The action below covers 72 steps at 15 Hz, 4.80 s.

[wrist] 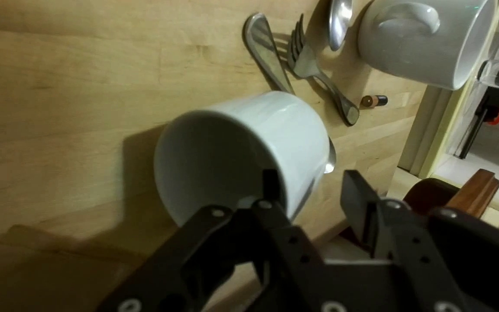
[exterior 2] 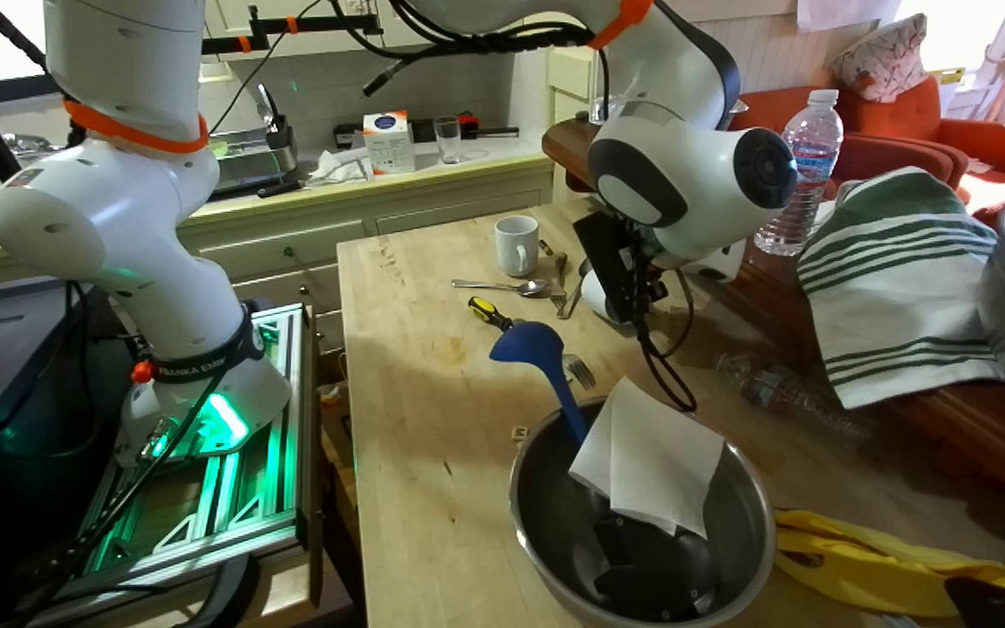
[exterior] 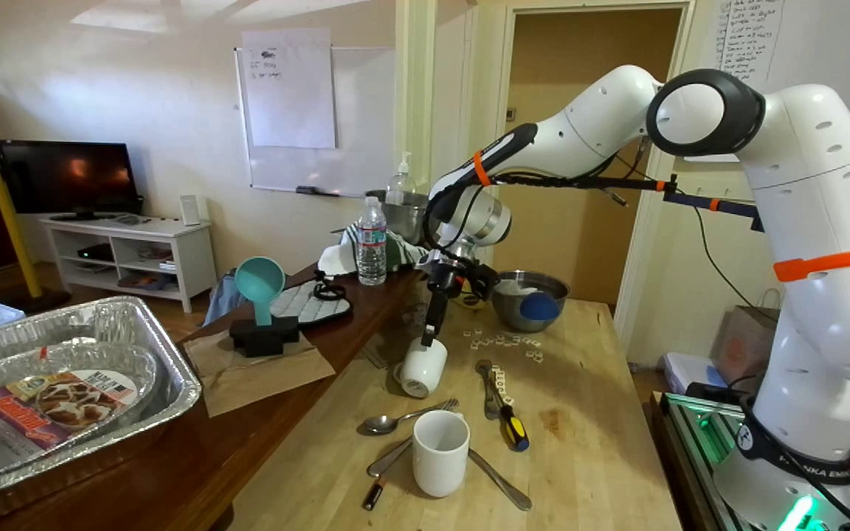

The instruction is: Move the screwdriver and the spoon to the left and make the cup stand

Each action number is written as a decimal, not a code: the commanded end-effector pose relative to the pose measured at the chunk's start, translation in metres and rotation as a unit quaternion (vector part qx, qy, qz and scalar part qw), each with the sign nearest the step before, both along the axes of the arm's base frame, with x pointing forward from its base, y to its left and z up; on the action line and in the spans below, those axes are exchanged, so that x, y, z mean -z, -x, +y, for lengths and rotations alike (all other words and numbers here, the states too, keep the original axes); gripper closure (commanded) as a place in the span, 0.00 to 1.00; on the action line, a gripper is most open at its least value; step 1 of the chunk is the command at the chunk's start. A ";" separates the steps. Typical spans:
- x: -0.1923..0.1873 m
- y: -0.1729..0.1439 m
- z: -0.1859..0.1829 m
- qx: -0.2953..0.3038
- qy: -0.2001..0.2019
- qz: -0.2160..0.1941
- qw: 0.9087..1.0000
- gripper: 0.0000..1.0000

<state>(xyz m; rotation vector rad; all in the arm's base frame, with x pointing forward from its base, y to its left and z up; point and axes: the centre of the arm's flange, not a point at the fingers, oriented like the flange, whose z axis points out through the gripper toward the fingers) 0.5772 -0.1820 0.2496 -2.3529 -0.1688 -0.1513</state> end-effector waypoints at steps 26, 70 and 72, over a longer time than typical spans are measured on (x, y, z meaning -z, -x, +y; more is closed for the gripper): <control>-0.097 0.030 0.053 0.071 0.346 0.091 0.931 0.97; -0.222 0.079 0.077 0.105 0.405 0.125 0.900 0.00; -0.253 0.102 0.084 0.055 0.374 0.163 0.911 0.00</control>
